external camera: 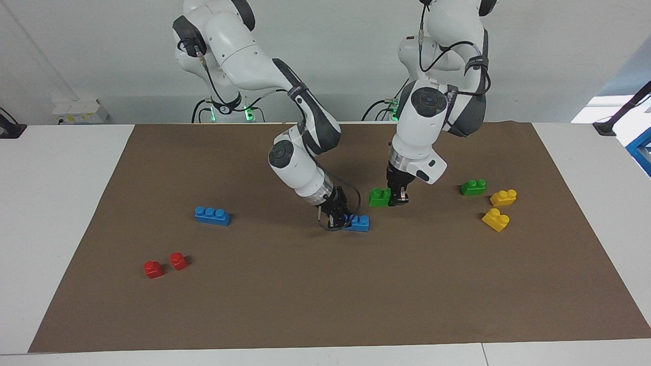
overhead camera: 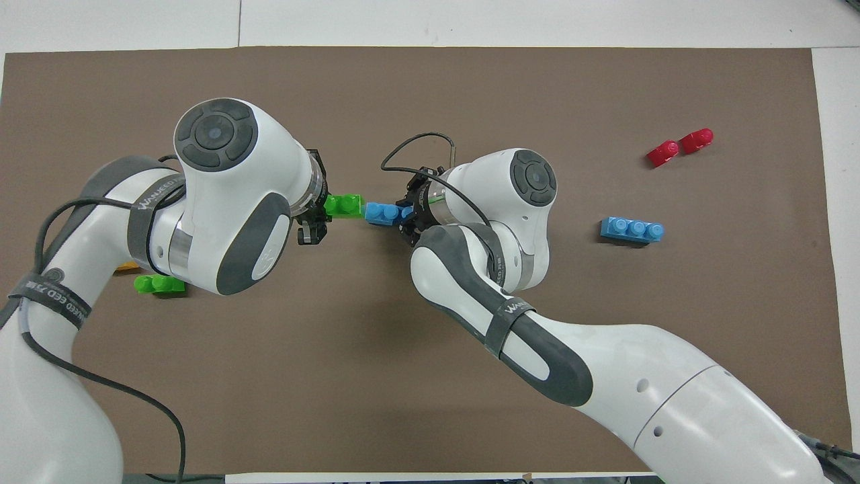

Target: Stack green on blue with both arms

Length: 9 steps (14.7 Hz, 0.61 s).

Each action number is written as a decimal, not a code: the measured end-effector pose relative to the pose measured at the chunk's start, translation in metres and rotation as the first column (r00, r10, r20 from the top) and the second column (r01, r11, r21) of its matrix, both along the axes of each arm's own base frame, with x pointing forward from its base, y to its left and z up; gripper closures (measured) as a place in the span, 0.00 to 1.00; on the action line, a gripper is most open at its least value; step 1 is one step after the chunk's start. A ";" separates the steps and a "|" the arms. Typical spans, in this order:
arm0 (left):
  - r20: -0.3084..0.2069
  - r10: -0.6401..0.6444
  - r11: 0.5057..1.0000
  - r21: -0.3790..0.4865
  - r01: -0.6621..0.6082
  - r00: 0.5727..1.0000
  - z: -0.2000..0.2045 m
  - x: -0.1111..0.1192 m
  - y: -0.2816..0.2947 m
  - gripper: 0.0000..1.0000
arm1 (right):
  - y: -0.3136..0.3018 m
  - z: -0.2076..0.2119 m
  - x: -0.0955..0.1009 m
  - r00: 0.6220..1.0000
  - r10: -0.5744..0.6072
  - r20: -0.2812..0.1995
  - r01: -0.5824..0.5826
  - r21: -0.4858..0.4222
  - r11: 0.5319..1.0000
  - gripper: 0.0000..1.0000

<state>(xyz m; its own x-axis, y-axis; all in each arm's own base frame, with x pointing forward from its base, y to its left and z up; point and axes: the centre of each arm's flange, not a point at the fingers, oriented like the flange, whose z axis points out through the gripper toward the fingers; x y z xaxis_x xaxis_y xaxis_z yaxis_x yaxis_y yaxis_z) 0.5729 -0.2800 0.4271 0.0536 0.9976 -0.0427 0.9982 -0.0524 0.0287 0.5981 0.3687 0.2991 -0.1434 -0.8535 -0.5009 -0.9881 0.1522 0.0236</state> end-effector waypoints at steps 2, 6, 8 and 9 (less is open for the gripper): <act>-0.004 0.006 1.000 -0.005 -0.006 1.000 -0.009 0.013 -0.005 0.66 | 0.000 0.000 0.000 1.000 0.000 0.001 0.000 0.000 1.000 0.66; -0.013 -0.007 1.000 0.013 0.007 1.000 -0.032 0.024 -0.023 0.66 | -0.003 0.000 0.001 1.000 -0.004 0.001 0.004 -0.001 1.000 0.66; -0.015 -0.013 1.000 0.017 0.014 1.000 -0.035 0.023 -0.029 0.66 | -0.007 0.000 0.002 1.000 -0.008 0.002 0.008 -0.002 1.000 0.66; -0.015 -0.020 1.000 0.019 0.020 1.000 -0.035 0.021 -0.032 0.66 | -0.009 0.000 0.003 1.000 -0.007 0.002 0.007 -0.003 1.000 0.66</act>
<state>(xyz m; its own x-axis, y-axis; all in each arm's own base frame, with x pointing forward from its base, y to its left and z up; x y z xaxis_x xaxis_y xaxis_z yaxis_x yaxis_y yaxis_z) 0.5936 -0.3122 0.3917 0.0730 0.9970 -0.0247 0.9973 -0.0727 0.0126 0.6007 0.3602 0.2988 -0.1480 -0.8542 -0.4985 -0.9871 0.1590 0.0207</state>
